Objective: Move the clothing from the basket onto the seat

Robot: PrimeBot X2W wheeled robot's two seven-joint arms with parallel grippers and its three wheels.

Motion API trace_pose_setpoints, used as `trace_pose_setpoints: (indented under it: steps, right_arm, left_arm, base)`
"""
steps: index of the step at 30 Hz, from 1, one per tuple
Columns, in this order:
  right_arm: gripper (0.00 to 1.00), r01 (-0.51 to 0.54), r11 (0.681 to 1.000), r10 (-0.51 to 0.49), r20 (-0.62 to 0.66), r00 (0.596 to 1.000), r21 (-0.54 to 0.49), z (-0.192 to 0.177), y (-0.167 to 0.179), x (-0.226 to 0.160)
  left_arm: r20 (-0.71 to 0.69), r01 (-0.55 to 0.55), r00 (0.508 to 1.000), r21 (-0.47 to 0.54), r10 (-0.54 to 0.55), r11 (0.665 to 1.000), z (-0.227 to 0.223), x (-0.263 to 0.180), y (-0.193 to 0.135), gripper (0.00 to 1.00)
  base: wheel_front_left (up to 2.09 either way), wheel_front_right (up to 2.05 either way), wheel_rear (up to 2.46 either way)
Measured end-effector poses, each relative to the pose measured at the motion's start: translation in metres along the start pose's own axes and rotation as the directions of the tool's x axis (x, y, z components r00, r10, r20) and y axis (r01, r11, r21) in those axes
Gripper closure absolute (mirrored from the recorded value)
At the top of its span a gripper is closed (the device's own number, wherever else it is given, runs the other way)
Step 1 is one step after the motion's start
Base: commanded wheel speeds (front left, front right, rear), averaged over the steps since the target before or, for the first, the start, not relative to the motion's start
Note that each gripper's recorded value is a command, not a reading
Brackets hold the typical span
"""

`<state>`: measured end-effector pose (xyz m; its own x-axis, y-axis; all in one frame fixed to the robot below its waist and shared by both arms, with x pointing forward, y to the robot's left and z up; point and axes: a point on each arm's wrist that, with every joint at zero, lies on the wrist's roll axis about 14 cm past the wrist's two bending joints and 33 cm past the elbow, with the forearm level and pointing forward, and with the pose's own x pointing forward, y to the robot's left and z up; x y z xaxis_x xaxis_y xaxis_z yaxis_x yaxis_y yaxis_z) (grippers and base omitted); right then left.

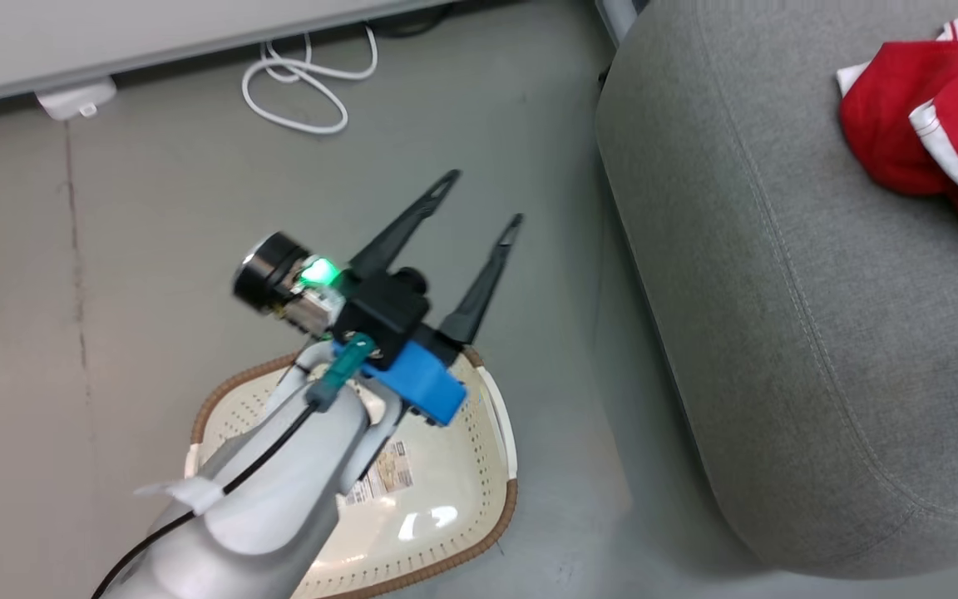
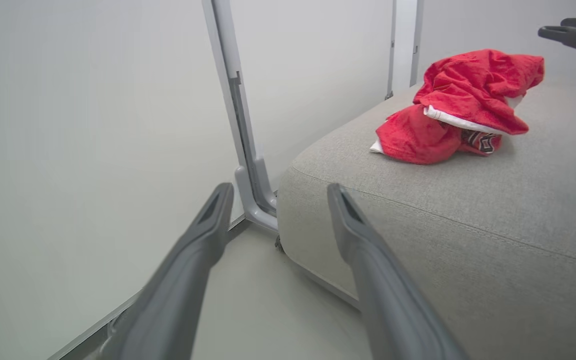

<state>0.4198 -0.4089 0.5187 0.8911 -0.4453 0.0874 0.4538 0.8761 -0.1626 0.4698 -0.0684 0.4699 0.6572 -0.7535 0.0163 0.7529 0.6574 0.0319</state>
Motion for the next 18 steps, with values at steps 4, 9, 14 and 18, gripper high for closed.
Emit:
trace_pose_setpoints:
  steps: [4, 9, 14, 18]
  right_arm:
    - [0.0, -0.069, 0.996, 0.066, 0.058, 0.996, 0.056, 0.019, 0.023, -0.01]
    - [0.0, -0.17, 0.979, 0.158, 0.108, 0.981, 0.109, 0.035, 0.062, -0.022]
    - [0.0, -0.278, 0.949, 0.254, 0.156, 0.954, 0.152, 0.051, 0.103, -0.034]
    - [0.0, -0.358, 0.916, 0.323, 0.197, 0.926, 0.183, 0.065, 0.135, -0.044]
  left_arm:
    - [-0.001, -0.135, 0.991, -0.001, 0.135, 0.991, 0.008, -0.024, 0.027, 0.0]
    - [0.002, -0.303, 0.953, 0.013, 0.303, 0.953, 0.017, -0.065, 0.062, 0.0]
    - [0.006, -0.437, 0.9, 0.02, 0.437, 0.899, 0.025, -0.108, 0.087, 0.0]
    - [0.021, -0.532, 0.847, 0.033, 0.531, 0.846, 0.034, -0.143, 0.104, 0.0]
  base:
    - [0.0, 0.0, 0.0]
    - [0.0, 0.0, 0.0]
    - [0.0, 0.0, 0.0]
    - [0.0, 0.0, 0.0]
